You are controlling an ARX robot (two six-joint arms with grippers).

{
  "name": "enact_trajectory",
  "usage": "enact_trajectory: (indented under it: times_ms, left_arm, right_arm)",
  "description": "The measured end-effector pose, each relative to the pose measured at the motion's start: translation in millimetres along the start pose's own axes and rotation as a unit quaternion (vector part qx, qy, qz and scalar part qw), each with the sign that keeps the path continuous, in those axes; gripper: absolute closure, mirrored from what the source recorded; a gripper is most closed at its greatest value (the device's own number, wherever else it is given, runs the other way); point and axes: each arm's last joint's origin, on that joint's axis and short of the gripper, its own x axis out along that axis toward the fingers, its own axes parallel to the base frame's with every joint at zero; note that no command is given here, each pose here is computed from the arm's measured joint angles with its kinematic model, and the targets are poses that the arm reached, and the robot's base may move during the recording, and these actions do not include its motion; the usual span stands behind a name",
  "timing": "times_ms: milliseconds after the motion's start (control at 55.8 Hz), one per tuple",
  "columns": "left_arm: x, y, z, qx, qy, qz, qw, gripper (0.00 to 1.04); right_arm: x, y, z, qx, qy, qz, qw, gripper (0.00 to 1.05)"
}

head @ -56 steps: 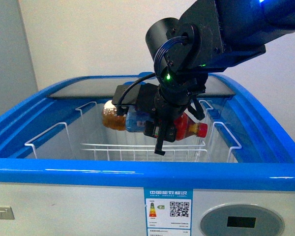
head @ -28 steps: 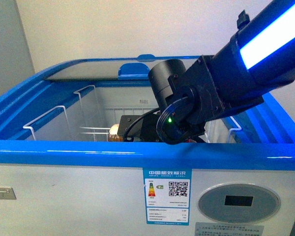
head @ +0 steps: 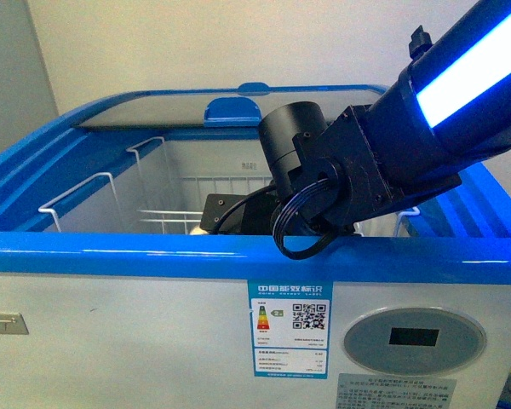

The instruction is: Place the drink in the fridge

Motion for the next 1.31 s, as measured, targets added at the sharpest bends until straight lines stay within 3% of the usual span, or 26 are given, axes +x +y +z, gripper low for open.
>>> enact_trajectory:
  times_ms: [179,430,502,591,681,788,860,932,1021,1218,1308]
  left_arm:
    - [0,0,0,0.000,0.000,0.000,1.000,0.08]
    - [0,0,0,0.000,0.000,0.000,1.000,0.08]
    - [0,0,0,0.000,0.000,0.000,1.000,0.08]
    - [0,0,0,0.000,0.000,0.000,1.000,0.08]
    - [0,0,0,0.000,0.000,0.000,1.000,0.08]
    - [0,0,0,0.000,0.000,0.000,1.000,0.08]
    - [0,0,0,0.000,0.000,0.000,1.000,0.08]
    - [0,0,0,0.000,0.000,0.000,1.000,0.08]
    - [0,0,0,0.000,0.000,0.000,1.000,0.08]
    - [0,0,0,0.000,0.000,0.000,1.000,0.08]
    - [0,0,0,0.000,0.000,0.000,1.000,0.08]
  right_arm:
    - [-14,-6,-1,0.032,-0.007,0.000,0.999,0.06]
    - [-65,-45,-5,0.113,-0.041,-0.028,0.992,0.07]
    - [-94,-57,-4,0.159,-0.087,-0.011,0.983,0.07]
    - [-146,-79,3,0.228,-0.148,-0.014,0.962,0.07]
    - [-192,-103,-12,0.301,-0.174,-0.045,0.936,0.07]
    - [-231,-127,-51,0.397,-0.128,-0.139,0.898,0.07]
    - [-252,-133,-83,0.465,-0.057,-0.214,0.857,0.07]
    - [-277,-126,-109,0.518,0.008,-0.267,0.813,0.07]
    - [-316,-100,-125,0.564,0.036,-0.280,0.776,0.07]
    - [-382,-40,-130,0.609,0.021,-0.278,0.742,0.08]
    - [-403,-15,-135,0.596,-0.099,-0.262,0.753,0.19]
